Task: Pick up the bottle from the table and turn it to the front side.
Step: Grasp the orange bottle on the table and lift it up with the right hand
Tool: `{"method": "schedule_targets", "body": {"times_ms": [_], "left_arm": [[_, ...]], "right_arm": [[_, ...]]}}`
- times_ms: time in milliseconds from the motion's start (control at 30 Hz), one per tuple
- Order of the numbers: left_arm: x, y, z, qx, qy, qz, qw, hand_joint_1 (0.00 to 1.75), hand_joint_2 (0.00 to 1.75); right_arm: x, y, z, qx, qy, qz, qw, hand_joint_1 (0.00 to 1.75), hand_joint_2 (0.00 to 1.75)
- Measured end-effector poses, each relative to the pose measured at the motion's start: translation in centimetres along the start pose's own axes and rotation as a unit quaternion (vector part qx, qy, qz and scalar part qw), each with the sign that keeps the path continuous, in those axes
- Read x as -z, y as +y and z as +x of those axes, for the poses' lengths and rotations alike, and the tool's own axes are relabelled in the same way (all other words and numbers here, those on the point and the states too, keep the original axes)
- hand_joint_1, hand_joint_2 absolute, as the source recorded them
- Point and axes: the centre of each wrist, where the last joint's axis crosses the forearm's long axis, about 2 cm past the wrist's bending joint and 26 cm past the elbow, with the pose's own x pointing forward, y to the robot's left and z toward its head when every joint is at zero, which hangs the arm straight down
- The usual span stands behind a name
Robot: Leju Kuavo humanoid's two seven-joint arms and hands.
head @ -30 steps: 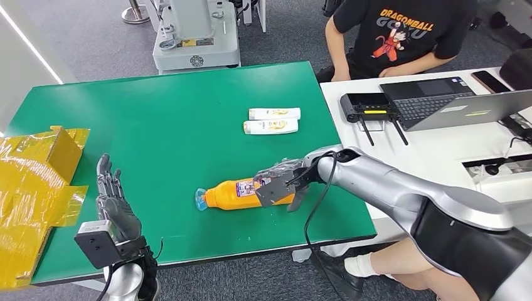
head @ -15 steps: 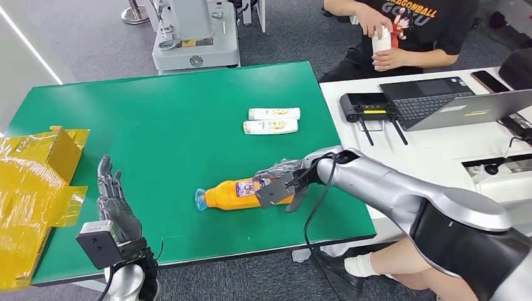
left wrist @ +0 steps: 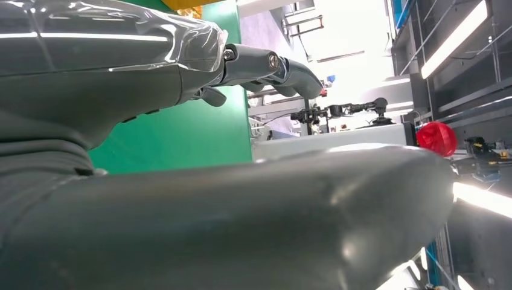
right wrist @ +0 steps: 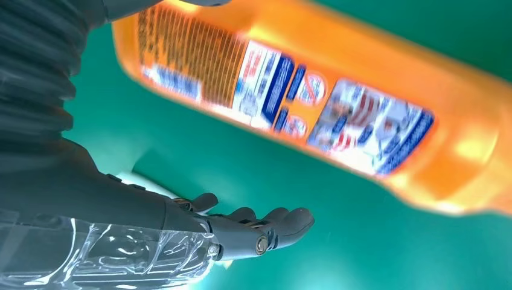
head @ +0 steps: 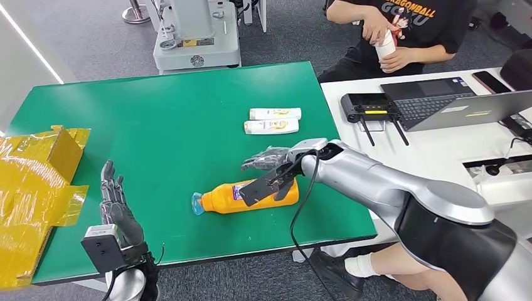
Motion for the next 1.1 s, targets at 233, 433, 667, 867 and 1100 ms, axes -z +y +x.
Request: {"method": "schedule_targets", "body": {"times_ms": [233,433,667,867,1100], "left_arm": [[-0.2,0.0,0.0,0.001,0.002,-0.002,1.0,0.0,0.0],[-0.3,0.0,0.0,0.001,0.002,-0.002,1.0,0.0,0.0],[-0.2,0.1,0.0,-0.002,0.004,0.004,1.0,0.0,0.0],[0.4,0.2,-0.2,-0.004,0.003,0.011,1.0,0.0,0.0],[1.0,0.0,-0.4,-0.008,0.004,0.01,1.0,0.0,0.0]], "right_arm": [[-0.5,-1.5,-0.1,-0.014,0.011,-0.023,1.0,0.0,1.75],[-0.6,-1.8,-0.1,-0.017,0.016,-0.018,1.0,0.0,1.75],[0.0,-0.6,-0.1,-0.024,0.022,0.001,0.999,0.0,1.75],[0.8,1.7,-0.2,-0.006,0.024,0.019,1.0,0.0,1.75],[1.6,4.6,-0.3,0.017,0.025,0.034,0.999,0.0,1.75]]}}
